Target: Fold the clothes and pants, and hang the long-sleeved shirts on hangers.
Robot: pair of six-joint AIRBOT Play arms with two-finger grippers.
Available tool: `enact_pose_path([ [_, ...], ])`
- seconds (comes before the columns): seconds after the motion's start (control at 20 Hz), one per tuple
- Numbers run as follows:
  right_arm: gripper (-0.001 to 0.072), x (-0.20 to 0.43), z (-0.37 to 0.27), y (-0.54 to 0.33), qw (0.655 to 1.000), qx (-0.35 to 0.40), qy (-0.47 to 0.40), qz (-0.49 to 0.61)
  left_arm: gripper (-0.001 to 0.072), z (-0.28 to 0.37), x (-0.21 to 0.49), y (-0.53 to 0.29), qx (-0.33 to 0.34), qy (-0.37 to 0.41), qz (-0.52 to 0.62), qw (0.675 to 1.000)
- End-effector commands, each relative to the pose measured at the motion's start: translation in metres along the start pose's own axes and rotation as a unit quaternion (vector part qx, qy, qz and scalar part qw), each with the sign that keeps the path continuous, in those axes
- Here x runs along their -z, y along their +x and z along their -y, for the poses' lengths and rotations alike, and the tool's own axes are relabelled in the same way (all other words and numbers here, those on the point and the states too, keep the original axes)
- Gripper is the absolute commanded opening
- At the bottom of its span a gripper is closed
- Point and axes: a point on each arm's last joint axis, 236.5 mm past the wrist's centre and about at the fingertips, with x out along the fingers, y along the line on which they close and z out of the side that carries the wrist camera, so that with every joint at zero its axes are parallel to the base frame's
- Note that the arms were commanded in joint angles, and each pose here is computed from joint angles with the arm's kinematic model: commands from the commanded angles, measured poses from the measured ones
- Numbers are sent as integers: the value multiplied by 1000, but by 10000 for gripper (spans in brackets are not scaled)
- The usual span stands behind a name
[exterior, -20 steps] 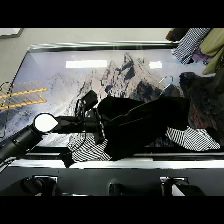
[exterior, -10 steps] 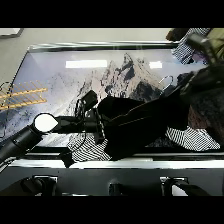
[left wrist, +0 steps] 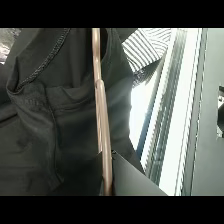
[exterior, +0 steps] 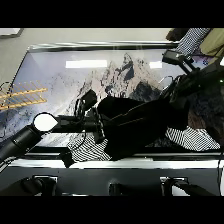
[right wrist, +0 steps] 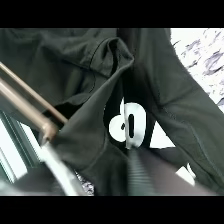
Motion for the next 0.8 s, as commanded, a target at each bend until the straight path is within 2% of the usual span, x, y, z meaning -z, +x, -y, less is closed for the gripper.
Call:
enact_pose_path([
  [0.0, 96, 5, -1, 9, 1000, -14, -3, -9, 28, 0, 0, 0, 0, 1, 0, 1000],
  [0.05, 34, 5, -2, 8, 1000, -14, -3, -9, 28, 0, 0, 0, 0, 0, 0, 1000],
  [0.15, 32, 5, -2, 7, 1000, -11, 21, -8, 36, -1, 0, 0, -1, -1, 0, 1000],
  [0.2, 32, 5, 1, 6, 999, -3, 36, -8, 85, -1, 0, 0, -1, -1, 1, 1000],
  [0.25, 31, 7, 2, 4, 999, 3, 46, -12, 220, -2, -1, 0, -3, -5, 1, 1000],
  [0.35, 30, 8, 0, -3, 999, 16, 47, -13, 539, -18, -8, -2, -34, -68, 20, 997],
  [0.4, 30, 9, -1, -8, 999, 27, 45, -15, 615, -30, -12, -6, -52, -106, 32, 992],
  [0.5, 29, 16, 0, -20, 997, 55, 45, -26, 626, -55, -19, -18, -84, -183, 58, 978],
  [0.55, 29, 18, 1, -26, 996, 71, 52, -29, 684, -66, -19, -27, -93, -224, 68, 968],
  [0.75, 29, 30, 3, -50, 986, 127, 100, -39, 683, -109, -6, -62, -114, -420, 92, 896],
])
